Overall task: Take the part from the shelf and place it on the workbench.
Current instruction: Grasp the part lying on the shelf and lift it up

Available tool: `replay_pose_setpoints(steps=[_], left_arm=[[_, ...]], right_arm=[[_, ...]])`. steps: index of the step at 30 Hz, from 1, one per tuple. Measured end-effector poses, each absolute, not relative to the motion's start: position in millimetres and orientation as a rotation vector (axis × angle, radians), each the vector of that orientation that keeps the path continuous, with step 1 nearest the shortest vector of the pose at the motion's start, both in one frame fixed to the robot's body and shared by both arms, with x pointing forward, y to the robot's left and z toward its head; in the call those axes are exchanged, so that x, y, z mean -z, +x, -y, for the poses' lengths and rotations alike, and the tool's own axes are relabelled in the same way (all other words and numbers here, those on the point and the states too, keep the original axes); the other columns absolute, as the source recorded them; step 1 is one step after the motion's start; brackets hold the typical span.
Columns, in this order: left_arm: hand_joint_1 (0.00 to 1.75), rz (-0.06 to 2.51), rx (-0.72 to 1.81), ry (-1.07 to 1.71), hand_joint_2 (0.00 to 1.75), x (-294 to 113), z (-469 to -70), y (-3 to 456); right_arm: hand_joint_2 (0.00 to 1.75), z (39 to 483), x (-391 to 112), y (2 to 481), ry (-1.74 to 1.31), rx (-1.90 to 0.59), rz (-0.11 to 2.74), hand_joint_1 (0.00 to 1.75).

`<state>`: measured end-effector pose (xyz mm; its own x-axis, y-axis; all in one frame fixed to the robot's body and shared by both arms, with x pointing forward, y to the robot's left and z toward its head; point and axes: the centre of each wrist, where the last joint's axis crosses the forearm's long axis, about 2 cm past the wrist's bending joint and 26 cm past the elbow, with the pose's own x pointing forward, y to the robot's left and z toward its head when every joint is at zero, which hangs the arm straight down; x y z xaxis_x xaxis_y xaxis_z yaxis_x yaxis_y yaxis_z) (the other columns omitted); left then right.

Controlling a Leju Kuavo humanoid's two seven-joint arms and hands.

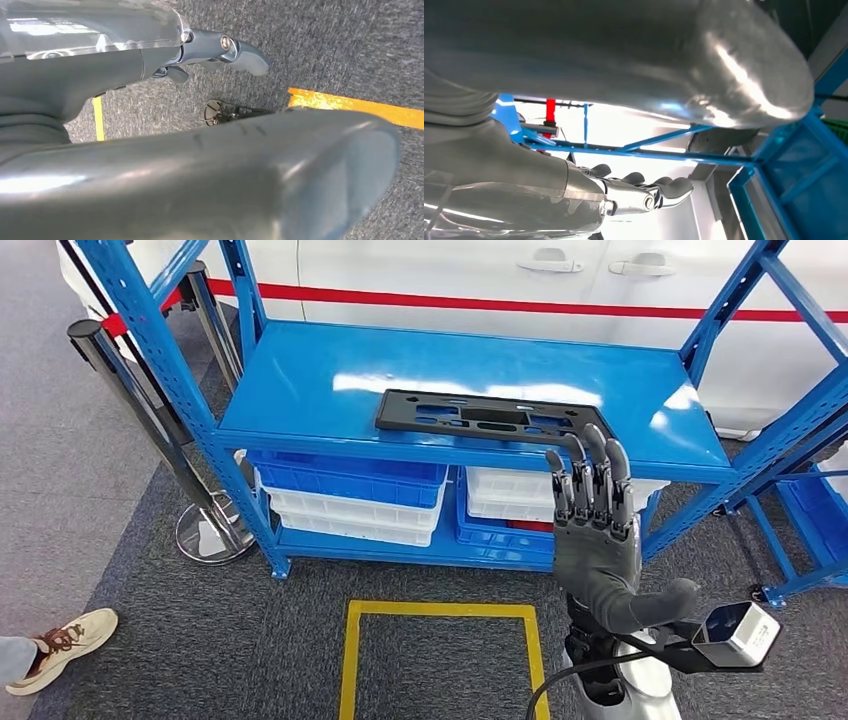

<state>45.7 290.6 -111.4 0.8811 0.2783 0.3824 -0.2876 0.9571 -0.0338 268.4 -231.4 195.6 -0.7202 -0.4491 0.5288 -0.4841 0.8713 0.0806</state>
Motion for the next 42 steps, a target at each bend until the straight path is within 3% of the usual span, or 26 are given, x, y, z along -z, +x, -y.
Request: replay_pose_setpoints(steps=[42], left_arm=[[0.00, 0.446, -0.380, -0.020, 0.00, 111.2, -290.1, 47.3]], right_arm=[[0.00, 232.7, -191.8, 269.2, 0.696, -0.101, 2.470, 0.00]])
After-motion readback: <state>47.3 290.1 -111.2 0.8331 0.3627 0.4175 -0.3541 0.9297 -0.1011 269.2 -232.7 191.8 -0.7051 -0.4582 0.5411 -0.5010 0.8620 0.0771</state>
